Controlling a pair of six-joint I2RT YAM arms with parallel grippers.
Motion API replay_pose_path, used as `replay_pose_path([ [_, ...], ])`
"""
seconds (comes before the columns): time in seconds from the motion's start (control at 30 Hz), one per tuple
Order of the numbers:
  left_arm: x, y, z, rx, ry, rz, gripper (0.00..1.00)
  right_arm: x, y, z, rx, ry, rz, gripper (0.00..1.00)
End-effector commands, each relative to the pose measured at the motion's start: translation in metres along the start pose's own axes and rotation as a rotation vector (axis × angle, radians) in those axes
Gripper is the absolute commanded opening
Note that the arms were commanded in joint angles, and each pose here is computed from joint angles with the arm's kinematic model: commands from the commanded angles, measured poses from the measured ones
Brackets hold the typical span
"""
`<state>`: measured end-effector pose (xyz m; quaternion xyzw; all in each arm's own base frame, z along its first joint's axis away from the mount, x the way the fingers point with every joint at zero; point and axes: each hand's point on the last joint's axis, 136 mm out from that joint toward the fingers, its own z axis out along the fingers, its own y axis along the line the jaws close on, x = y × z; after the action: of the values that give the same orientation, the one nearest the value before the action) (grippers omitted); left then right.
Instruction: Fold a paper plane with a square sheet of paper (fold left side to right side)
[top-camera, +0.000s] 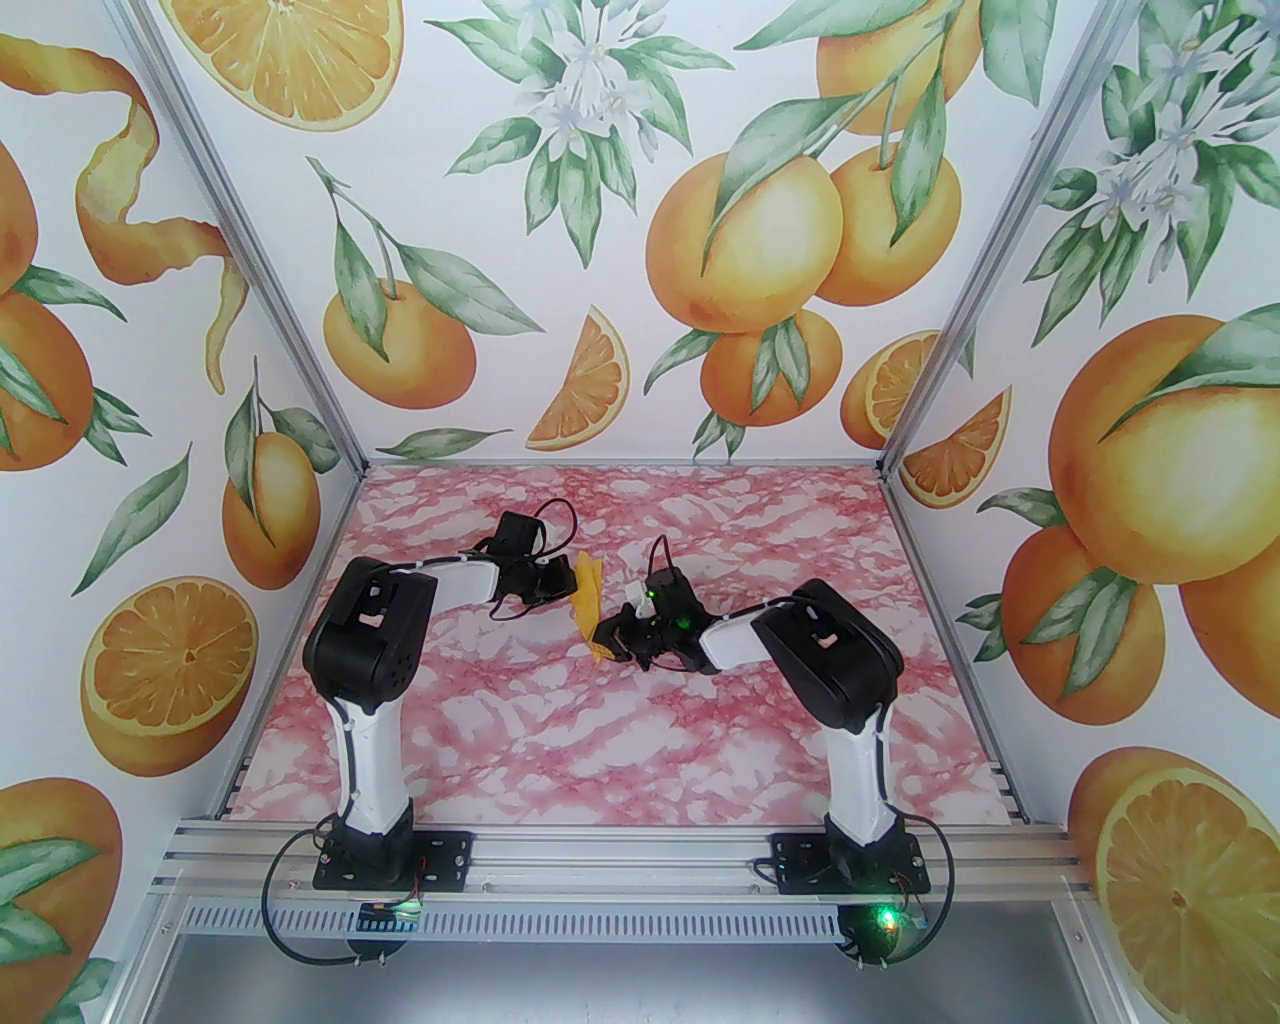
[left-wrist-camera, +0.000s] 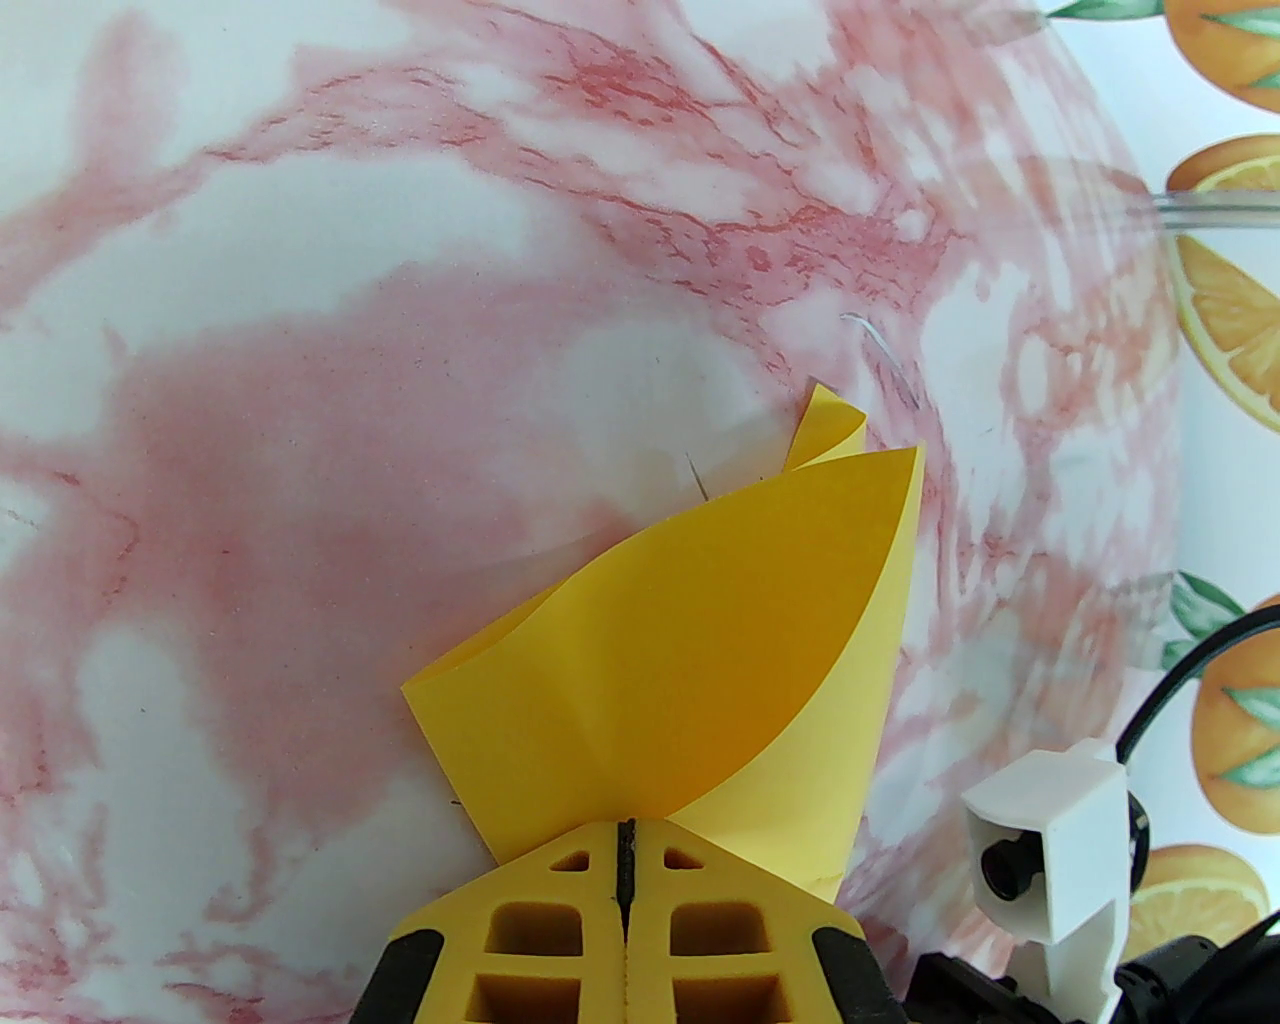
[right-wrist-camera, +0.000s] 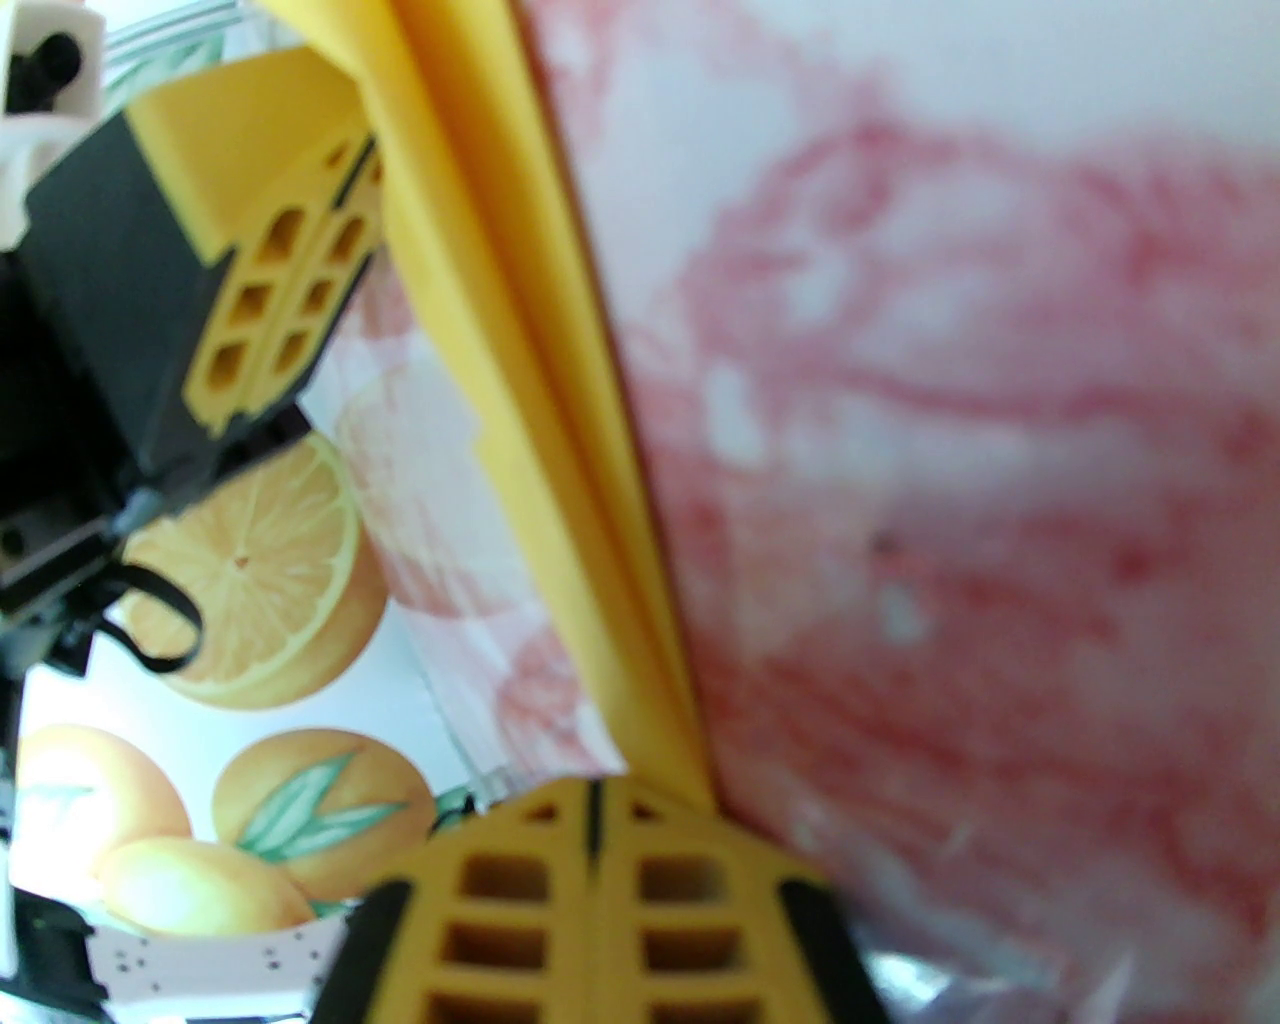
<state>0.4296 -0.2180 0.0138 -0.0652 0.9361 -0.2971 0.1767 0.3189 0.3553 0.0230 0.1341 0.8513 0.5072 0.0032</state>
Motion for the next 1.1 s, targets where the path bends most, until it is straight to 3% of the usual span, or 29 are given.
replay_pose_path([
  [0.0,0.045,0.036,0.021,-0.112,0.139,-0.045,0.03,0.000,-0.004,0.008,0.002,0.012,0.005,0.03],
  [0.23,0.045,0.036,0.021,-0.113,0.139,-0.042,0.03,0.001,0.004,0.007,-0.001,0.022,-0.019,0.04],
  [0.57,0.045,0.037,0.021,-0.116,0.141,-0.037,0.03,-0.007,0.037,-0.027,-0.032,-0.033,-0.118,0.06],
  [1.07,0.045,0.036,0.021,-0.113,0.140,-0.039,0.03,-0.009,0.010,-0.018,-0.033,-0.020,-0.036,0.04],
])
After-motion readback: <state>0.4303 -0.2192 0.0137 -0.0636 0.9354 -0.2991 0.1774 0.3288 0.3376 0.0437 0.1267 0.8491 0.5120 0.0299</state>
